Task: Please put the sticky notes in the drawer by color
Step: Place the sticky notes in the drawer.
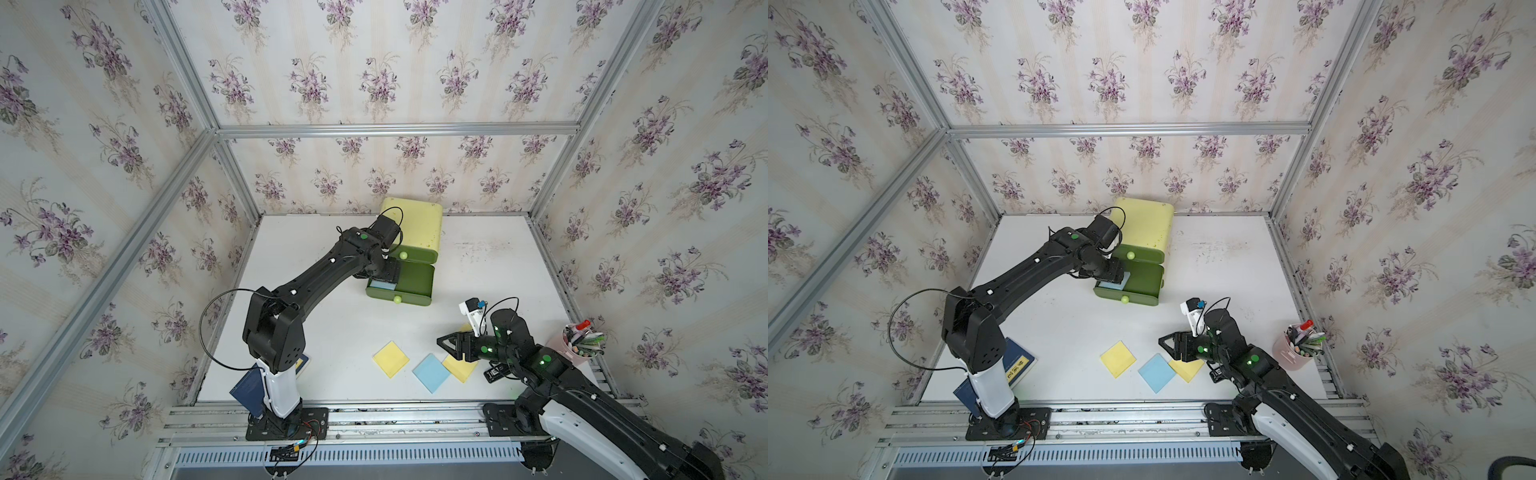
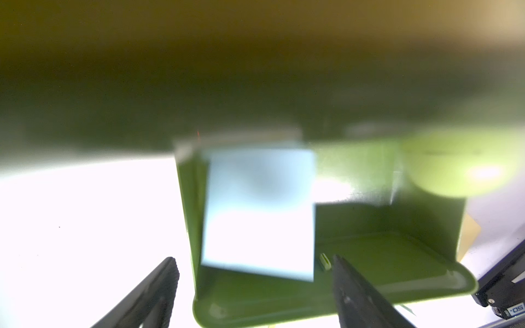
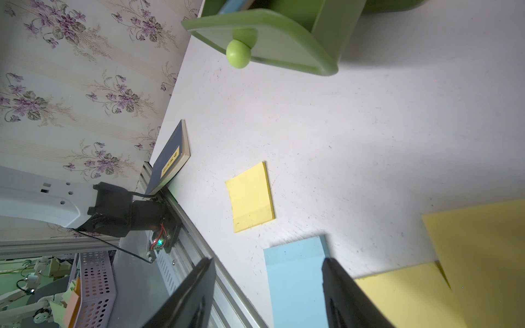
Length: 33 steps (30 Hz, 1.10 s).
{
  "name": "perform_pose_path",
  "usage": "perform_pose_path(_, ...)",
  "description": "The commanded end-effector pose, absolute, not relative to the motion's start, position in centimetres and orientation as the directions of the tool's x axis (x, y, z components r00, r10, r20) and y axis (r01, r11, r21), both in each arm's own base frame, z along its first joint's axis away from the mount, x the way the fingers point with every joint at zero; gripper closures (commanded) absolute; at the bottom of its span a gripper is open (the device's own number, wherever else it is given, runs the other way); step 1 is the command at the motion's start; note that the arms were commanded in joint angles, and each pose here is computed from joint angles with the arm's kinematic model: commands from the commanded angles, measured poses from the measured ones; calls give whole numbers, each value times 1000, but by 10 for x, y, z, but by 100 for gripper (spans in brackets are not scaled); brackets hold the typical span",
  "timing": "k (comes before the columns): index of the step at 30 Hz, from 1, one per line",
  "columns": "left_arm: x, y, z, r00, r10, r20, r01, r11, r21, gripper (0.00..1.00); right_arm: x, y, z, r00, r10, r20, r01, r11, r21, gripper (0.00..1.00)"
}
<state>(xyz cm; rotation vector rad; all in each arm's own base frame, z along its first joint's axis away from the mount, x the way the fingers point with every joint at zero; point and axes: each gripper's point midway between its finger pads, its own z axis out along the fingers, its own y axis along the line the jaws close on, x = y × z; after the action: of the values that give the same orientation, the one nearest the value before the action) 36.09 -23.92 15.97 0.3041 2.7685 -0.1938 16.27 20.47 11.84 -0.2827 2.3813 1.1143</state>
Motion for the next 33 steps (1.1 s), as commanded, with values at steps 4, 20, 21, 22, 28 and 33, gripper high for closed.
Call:
perform_pose_path(4, 356, -236, 159, -924, 194, -329, 234, 968, -87, 10, 165, 206, 123, -848, 25, -530, -394, 640, 660, 36)
perform_pose_path(20, 304, -258, 259, -840, 23, -543, 328, 818, -473, 0, 140, 217, 89, -869, -193, -456, -400, 816, 417, 28)
perform_pose_path(21, 295, -257, 270, -828, 3, -560, 346, 789, -508, 0, 135, 217, 83, -872, -214, -440, -404, 821, 402, 28)
perform_pose_path(22, 289, -257, 273, -821, -19, -571, 356, 764, -537, 0, 129, 218, 77, -877, -237, -419, -409, 826, 388, 27)
perform_pose_path(28, 244, -252, 262, -841, -114, -529, 354, 622, -698, 0, 107, 213, 42, -893, -317, -319, -418, 846, 330, 26)
perform_pose_path(33, 225, -236, 230, -854, -148, -499, 308, 629, -714, 0, 110, 219, 44, -896, -305, -323, -411, 846, 341, 26)
